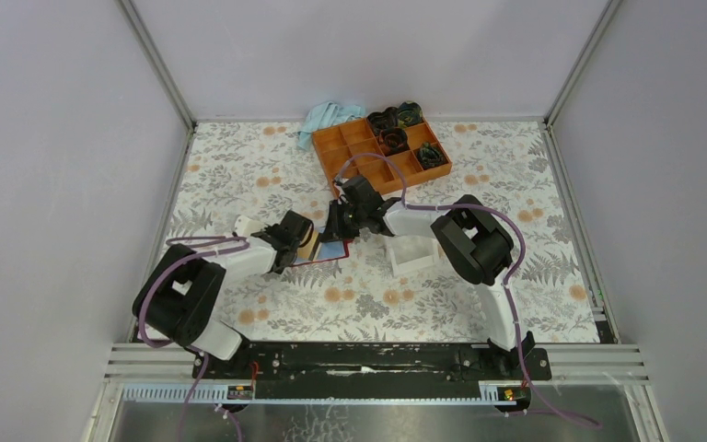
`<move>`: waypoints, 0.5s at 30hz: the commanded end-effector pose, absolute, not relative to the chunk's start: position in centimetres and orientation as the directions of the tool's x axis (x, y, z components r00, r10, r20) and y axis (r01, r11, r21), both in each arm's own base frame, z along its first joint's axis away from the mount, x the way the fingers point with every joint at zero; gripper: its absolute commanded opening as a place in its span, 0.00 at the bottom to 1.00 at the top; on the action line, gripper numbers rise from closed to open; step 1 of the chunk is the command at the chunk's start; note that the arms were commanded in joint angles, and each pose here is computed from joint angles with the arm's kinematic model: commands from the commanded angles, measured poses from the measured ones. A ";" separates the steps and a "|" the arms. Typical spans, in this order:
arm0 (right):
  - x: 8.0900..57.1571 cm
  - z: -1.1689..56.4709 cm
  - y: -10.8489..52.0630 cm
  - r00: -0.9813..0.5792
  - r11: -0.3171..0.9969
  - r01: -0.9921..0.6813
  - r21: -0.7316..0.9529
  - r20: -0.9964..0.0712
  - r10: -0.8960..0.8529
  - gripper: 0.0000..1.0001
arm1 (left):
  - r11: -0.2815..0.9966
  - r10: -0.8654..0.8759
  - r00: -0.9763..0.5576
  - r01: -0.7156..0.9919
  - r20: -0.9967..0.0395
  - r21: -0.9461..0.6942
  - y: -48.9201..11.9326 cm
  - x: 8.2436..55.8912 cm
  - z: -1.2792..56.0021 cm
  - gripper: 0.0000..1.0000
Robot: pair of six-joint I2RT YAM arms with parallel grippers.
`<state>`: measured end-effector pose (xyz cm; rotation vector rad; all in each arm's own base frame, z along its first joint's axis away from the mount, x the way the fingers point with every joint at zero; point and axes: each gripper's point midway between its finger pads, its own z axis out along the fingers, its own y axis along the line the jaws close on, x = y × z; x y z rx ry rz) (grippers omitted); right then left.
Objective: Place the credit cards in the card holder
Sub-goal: Insert the credit card into the card holder.
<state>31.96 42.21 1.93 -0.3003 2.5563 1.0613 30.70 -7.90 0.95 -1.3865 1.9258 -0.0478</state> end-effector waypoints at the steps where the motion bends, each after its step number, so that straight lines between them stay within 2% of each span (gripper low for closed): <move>1: 32.2 1.9 41.2 -0.914 0.724 -0.327 0.607 -0.398 -0.079 0.20 | 0.385 -0.874 -0.209 -0.848 -0.438 -0.364 -9.2 28.6 -1.6 0.19; 15: 33.2 2.3 41.7 -0.903 0.733 -0.352 0.582 -0.417 -0.104 0.21 | 0.398 -0.875 -0.228 -0.841 -0.427 -0.366 -9.8 29.1 -2.3 0.17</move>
